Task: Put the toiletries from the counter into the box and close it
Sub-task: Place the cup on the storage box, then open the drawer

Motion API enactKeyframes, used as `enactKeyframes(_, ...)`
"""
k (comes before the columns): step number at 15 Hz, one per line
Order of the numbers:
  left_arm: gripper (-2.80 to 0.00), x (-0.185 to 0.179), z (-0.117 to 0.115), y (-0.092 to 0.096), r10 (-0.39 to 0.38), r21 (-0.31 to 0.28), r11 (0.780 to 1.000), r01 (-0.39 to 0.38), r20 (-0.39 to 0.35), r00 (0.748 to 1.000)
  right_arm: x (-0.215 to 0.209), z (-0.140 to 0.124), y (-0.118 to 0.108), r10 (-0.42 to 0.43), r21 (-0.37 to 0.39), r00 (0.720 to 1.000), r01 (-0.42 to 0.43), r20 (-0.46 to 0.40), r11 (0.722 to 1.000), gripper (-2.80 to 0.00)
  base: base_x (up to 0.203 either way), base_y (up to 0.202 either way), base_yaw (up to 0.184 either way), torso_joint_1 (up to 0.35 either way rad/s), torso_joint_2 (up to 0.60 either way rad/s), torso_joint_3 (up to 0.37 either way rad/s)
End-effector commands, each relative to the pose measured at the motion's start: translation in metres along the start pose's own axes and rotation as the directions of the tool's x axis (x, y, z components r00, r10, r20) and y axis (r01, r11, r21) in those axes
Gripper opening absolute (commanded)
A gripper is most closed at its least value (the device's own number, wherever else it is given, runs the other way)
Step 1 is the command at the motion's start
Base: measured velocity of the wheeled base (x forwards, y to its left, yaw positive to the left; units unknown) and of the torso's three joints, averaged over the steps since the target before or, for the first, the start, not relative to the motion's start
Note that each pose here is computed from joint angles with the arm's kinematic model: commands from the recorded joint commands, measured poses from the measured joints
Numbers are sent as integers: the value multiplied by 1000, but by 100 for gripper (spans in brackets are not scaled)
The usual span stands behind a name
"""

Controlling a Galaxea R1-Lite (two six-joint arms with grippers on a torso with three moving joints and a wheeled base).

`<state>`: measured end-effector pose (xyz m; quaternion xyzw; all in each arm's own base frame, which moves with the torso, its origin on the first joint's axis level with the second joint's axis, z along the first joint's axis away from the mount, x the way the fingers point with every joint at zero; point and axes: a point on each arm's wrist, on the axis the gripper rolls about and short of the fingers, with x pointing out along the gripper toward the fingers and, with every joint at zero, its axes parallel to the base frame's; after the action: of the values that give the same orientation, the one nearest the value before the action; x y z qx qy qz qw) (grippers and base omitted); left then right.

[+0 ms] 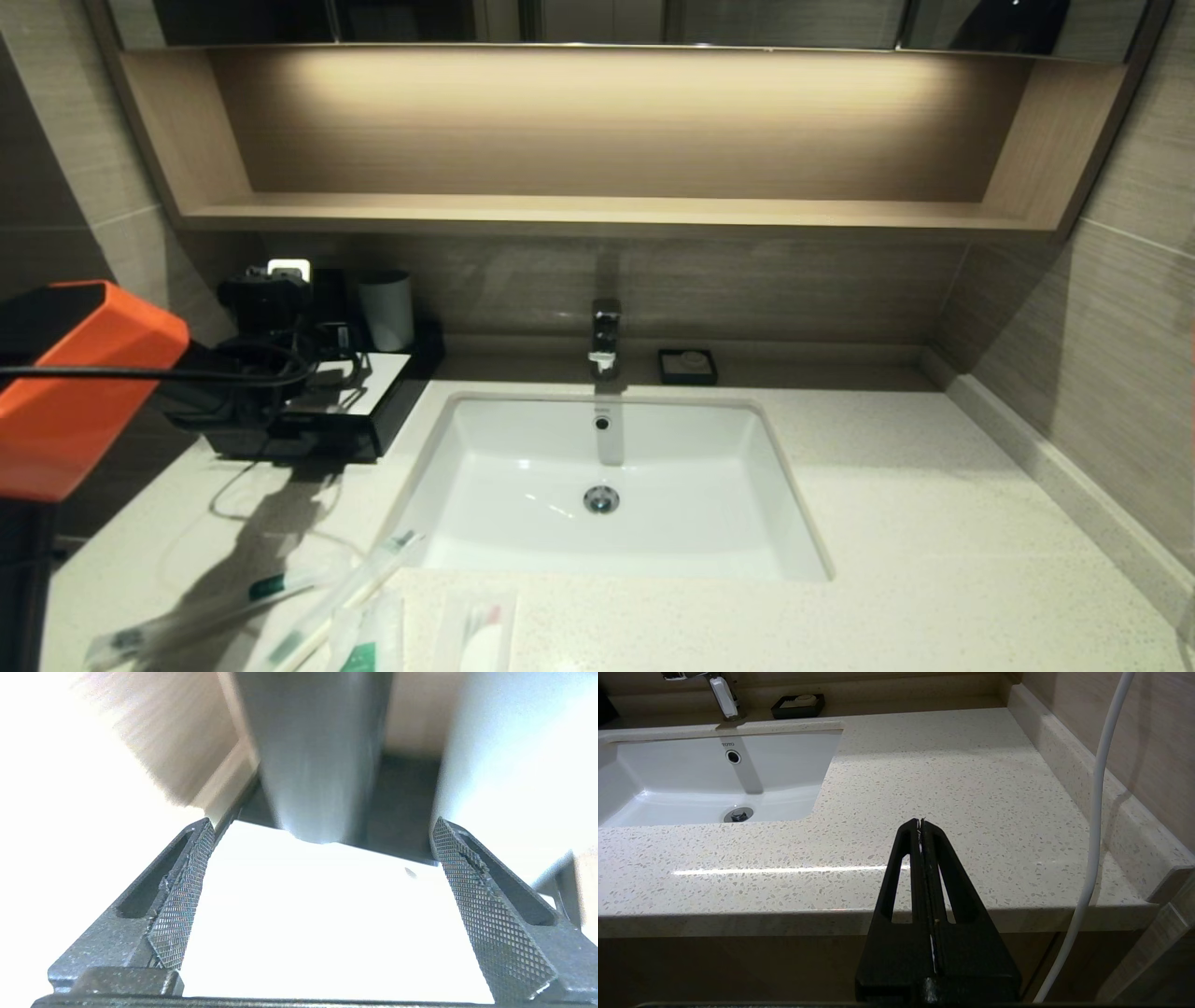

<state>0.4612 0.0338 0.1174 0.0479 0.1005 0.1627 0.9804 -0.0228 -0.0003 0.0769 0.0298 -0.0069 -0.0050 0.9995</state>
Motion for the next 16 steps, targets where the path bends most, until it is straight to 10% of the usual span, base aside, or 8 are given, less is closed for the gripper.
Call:
enactKeyframes(1, 0, -53, 17, 5, 2, 22, 1000, -2, 6, 1000, 0, 0, 0, 0, 0, 1000, 0, 0, 1000, -280, 0, 0, 0, 0, 0, 0)
enactKeyframes(2, -181, -75, 17, 6, 14, 41, 999, -14, -2, 1000, 0, 0, 0, 1, 0, 1000, -1, 0, 1000, -280, 0, 0, 0, 0, 0, 0)
enactKeyframes(3, -280, -98, 21, 7, 37, 52, 998, -37, 11, 999, 0, 0, 0, 0, 0, 1000, 0, 0, 1000, -280, 0, 0, 0, 0, 0, 0)
enactKeyframes(12, -280, -224, 55, 40, 93, 104, 990, -92, -3, 996, 0, 0, 0, 1, 0, 1000, -1, 1, 1000, -280, 0, 0, 0, 0, 0, 0)
enactKeyframes(16, -280, -252, 48, 60, 118, 108, 989, -103, -137, 984, 0, 0, 0, 1, 0, 1000, -1, 0, 1000, -280, 0, 0, 0, 0, 0, 0)
